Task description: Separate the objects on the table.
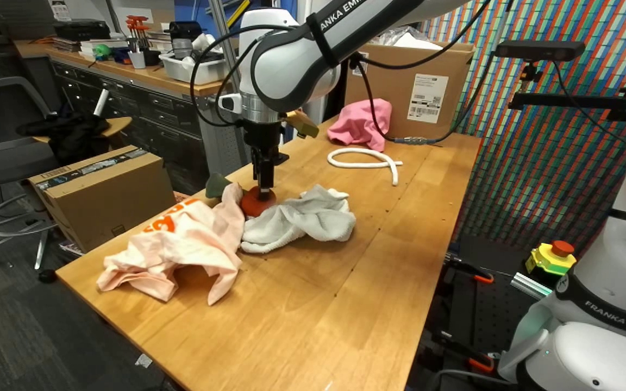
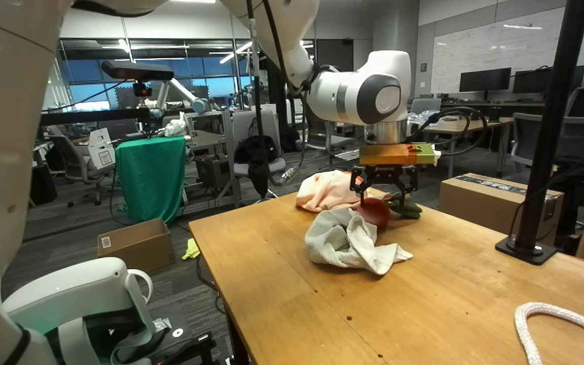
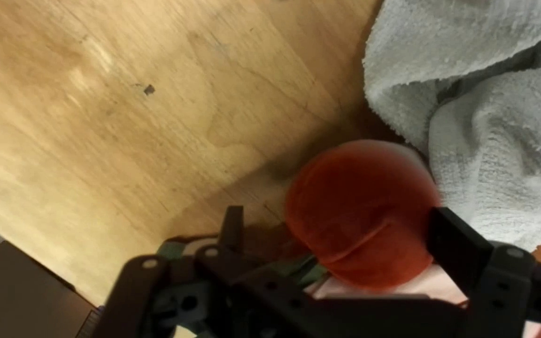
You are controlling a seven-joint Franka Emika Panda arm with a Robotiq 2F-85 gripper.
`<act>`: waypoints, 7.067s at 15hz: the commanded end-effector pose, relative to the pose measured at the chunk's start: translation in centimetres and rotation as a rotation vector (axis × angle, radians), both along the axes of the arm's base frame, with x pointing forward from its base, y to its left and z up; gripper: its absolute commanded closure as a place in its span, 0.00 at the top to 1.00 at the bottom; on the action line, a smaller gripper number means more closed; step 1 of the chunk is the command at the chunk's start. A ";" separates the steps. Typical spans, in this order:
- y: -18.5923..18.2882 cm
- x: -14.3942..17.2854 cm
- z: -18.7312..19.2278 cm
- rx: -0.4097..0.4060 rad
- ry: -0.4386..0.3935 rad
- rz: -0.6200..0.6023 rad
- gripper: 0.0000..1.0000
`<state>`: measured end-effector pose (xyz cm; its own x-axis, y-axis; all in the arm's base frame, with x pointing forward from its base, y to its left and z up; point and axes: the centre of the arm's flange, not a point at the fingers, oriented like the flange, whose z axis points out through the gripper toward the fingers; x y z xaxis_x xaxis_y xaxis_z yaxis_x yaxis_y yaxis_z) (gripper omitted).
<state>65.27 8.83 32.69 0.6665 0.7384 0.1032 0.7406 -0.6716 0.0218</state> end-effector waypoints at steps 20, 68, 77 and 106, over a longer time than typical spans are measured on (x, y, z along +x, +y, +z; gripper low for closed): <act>-1.2 0.0 -0.4 0.096 0.032 -0.067 0.07; 13.3 -12.5 -2.5 0.274 0.765 0.463 0.05; 12.9 -13.4 -1.5 0.285 0.852 0.486 0.05; 6.7 -13.1 -2.7 0.165 0.787 0.285 1.00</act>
